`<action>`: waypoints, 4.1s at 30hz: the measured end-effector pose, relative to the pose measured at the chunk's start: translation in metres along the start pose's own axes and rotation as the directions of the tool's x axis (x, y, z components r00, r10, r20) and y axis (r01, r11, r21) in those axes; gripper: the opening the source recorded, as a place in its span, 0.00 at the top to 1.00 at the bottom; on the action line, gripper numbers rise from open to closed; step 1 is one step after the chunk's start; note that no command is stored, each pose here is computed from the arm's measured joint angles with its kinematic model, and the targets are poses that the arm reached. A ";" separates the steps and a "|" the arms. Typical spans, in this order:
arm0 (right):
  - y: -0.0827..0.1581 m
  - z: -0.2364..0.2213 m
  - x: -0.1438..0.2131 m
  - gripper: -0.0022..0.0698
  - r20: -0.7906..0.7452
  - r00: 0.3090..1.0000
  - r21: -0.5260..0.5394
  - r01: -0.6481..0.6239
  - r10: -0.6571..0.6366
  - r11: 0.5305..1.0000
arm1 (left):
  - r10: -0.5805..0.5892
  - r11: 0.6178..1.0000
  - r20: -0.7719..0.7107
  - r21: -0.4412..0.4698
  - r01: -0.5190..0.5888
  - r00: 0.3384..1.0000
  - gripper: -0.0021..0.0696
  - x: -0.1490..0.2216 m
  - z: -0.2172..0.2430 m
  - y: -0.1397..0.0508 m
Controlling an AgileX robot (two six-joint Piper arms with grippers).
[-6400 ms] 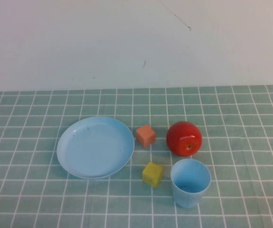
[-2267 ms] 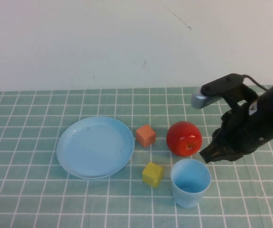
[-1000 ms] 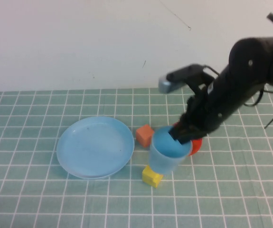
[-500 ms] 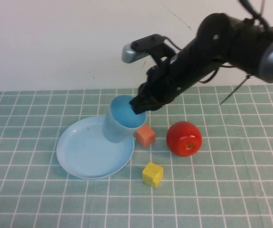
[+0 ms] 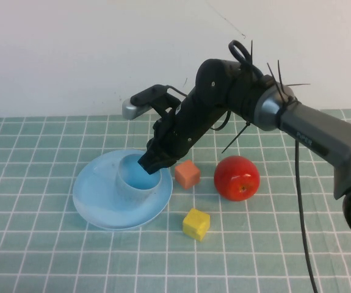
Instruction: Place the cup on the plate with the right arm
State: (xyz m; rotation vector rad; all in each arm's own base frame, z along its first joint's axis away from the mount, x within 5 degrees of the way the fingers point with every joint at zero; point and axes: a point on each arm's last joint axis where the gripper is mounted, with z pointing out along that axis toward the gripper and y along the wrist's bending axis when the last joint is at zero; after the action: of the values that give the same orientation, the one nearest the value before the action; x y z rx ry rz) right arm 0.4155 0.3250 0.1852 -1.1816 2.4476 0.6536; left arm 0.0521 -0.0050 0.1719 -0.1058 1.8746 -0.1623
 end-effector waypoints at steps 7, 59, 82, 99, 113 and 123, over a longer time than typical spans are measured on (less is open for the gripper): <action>0.000 0.000 0.000 0.83 -0.009 1.000 -0.003 -0.013 0.013 1.000 | 0.000 1.000 0.000 0.000 0.000 1.000 0.98 0.000 0.000 0.000; 0.138 -0.340 0.156 0.97 0.241 0.970 0.454 -0.083 -0.032 0.887 | 0.000 1.000 0.000 0.000 0.000 1.000 0.97 0.000 0.000 0.000; 0.151 -0.344 0.220 0.97 0.143 0.986 0.403 -0.137 0.085 0.905 | 0.000 1.000 0.000 0.000 0.000 1.000 0.97 0.000 0.000 0.000; 0.168 -0.373 0.330 0.97 0.695 0.636 0.697 -0.479 -0.336 0.534 | -0.002 1.000 0.000 0.000 0.002 1.000 0.97 0.000 0.000 0.000; 0.128 -0.252 0.406 0.97 0.726 0.650 0.667 -0.586 -0.224 0.461 | -0.002 1.000 0.000 0.000 0.002 1.000 0.97 0.000 0.000 0.000; 0.107 -0.201 0.432 0.97 0.696 0.718 0.635 -0.595 -0.031 0.492 | 0.000 1.000 0.000 0.000 0.000 1.000 0.97 0.000 0.000 0.000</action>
State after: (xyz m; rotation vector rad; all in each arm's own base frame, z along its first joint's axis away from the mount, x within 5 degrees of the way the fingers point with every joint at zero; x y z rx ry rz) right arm 0.0519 -0.0013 0.1687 -0.0516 1.9015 -0.1278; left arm 0.0521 -0.0050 0.1719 -0.1057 1.8746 -0.1623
